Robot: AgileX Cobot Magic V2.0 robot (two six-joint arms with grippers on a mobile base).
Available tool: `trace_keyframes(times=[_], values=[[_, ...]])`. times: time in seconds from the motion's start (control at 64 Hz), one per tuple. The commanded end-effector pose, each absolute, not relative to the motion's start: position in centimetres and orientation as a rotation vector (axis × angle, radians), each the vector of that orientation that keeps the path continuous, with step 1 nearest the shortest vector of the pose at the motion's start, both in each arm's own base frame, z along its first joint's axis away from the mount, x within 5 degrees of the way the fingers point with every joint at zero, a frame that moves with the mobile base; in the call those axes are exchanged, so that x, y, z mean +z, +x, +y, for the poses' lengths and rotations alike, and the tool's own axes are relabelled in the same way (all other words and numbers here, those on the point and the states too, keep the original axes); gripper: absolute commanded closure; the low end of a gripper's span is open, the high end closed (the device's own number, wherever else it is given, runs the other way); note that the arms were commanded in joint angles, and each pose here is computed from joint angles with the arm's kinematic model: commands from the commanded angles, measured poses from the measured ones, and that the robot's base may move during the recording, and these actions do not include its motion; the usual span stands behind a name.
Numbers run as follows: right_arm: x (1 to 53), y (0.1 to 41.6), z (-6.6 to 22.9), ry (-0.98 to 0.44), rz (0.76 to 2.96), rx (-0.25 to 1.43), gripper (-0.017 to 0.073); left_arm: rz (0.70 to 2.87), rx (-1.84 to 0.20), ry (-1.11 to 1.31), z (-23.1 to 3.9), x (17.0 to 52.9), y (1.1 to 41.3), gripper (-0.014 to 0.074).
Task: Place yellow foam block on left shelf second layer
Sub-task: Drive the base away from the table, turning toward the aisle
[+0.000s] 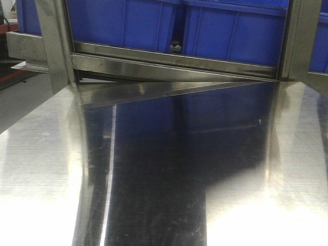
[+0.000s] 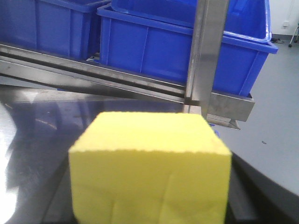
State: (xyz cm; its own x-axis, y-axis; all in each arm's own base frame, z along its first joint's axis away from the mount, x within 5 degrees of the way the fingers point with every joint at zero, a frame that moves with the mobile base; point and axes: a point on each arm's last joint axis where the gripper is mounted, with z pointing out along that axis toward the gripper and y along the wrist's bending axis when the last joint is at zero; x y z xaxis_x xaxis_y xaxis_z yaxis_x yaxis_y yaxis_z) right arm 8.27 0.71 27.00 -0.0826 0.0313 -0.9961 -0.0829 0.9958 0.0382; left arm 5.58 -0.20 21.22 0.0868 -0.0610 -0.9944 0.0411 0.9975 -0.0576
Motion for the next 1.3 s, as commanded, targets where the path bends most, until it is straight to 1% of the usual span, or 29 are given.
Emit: trace_keyframes(times=[0.0, 1.281], values=[[28.75, 8.33, 0.7, -0.049, 1.543, 0.082, 0.0078, 1.407, -0.089, -0.018, -0.22, 21.17, 5.45, 0.047], [28.75, 8.33, 0.7, -0.049, 1.543, 0.082, 0.0078, 1.407, -0.089, -0.018, -0.22, 21.17, 5.45, 0.047]])
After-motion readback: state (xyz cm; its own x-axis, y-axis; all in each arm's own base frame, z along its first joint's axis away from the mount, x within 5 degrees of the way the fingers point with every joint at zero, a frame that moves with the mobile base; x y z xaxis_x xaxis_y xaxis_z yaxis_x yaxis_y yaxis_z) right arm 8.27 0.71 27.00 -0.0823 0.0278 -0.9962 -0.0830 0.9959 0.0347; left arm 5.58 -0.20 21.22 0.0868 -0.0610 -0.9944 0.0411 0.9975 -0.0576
